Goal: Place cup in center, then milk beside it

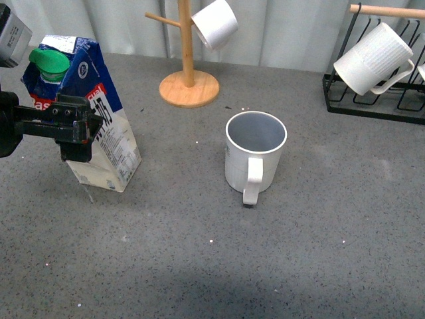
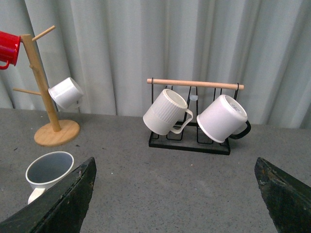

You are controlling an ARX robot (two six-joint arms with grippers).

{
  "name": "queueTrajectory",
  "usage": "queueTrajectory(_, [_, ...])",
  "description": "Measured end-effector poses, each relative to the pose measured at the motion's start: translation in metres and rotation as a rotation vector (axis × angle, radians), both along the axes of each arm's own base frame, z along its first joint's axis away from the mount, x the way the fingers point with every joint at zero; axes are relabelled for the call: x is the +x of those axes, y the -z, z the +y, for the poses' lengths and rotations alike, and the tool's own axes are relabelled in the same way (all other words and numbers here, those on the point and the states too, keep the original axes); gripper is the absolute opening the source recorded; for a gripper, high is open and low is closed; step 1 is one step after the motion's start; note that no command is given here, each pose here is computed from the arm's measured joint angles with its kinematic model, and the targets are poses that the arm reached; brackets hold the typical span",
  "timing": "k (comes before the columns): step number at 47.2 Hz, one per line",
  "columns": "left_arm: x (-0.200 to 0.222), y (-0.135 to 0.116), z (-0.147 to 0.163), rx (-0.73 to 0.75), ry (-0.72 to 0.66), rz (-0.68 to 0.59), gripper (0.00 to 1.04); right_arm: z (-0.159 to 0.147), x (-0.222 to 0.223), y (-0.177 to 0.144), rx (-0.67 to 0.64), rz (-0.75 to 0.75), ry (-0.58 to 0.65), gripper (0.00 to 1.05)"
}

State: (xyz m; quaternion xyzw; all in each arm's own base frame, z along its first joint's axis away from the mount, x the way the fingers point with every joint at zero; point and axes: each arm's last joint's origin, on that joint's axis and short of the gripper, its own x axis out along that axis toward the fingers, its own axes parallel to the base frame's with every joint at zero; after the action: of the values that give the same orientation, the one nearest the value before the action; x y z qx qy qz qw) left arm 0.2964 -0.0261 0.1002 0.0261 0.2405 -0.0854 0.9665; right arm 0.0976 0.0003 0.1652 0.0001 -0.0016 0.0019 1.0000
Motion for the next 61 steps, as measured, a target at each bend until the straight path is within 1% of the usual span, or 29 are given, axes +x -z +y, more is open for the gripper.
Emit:
queueTrajectory(5, [0.002, -0.001, 0.001, -0.005, -0.01, -0.003, 0.97, 0.0, 0.0, 0.0, 0.0, 0.0, 0.0, 0.95])
queueTrajectory(6, [0.002, -0.001, 0.002, -0.006, -0.012, -0.002, 0.92, 0.0, 0.0, 0.0, 0.0, 0.0, 0.0, 0.95])
queueTrajectory(10, [0.002, -0.001, 0.002, -0.009, -0.013, -0.001, 0.83, 0.0, 0.0, 0.0, 0.0, 0.0, 0.0, 0.95])
queueTrajectory(12, [0.002, -0.001, 0.002, -0.01, -0.013, -0.002, 0.76, 0.0, 0.0, 0.0, 0.0, 0.0, 0.0, 0.95])
queueTrajectory(13, [0.002, -0.001, 0.002, -0.01, -0.013, -0.002, 0.74, 0.0, 0.0, 0.0, 0.0, 0.0, 0.0, 0.95])
queueTrajectory(17, [0.002, -0.001, 0.001, -0.011, -0.009, -0.002, 0.6, 0.0, 0.0, 0.0, 0.0, 0.0, 0.0, 0.95])
queueTrajectory(18, [0.002, -0.001, 0.001, -0.012, -0.007, -0.001, 0.55, 0.0, 0.0, 0.0, 0.0, 0.0, 0.0, 0.95])
queueTrajectory(22, [0.002, -0.001, -0.001, -0.016, -0.005, -0.002, 0.44, 0.0, 0.0, 0.0, 0.0, 0.0, 0.0, 0.95])
queueTrajectory(24, [0.002, -0.002, -0.002, -0.018, -0.005, -0.003, 0.41, 0.0, 0.0, 0.0, 0.0, 0.0, 0.0, 0.95])
queueTrajectory(27, [0.001, -0.004, -0.004, -0.021, -0.004, -0.011, 0.32, 0.0, 0.0, 0.0, 0.0, 0.0, 0.0, 0.95])
queueTrajectory(28, [0.001, -0.004, -0.005, -0.022, -0.004, -0.013, 0.31, 0.0, 0.0, 0.0, 0.0, 0.0, 0.0, 0.95])
queueTrajectory(30, [0.001, -0.006, -0.008, -0.027, 0.001, -0.026, 0.26, 0.0, 0.0, 0.0, 0.0, 0.0, 0.0, 0.95])
queueTrajectory(34, [0.0, -0.015, -0.019, -0.047, 0.012, -0.07, 0.11, 0.0, 0.0, 0.0, 0.0, 0.0, 0.0, 0.95])
queueTrajectory(37, [-0.001, -0.018, -0.029, -0.051, 0.021, -0.084, 0.04, 0.0, 0.0, 0.0, 0.0, 0.0, 0.0, 0.95])
queueTrajectory(45, [-0.006, -0.018, -0.061, -0.07, 0.064, -0.097, 0.04, 0.0, 0.0, 0.0, 0.0, 0.0, 0.0, 0.95])
queueTrajectory(51, [-0.006, -0.013, -0.084, -0.076, 0.093, -0.093, 0.04, 0.0, 0.0, 0.0, 0.0, 0.0, 0.0, 0.95])
queueTrajectory(61, [-0.003, -0.007, -0.097, -0.078, 0.09, -0.087, 0.04, 0.0, 0.0, 0.0, 0.0, 0.0, 0.0, 0.95])
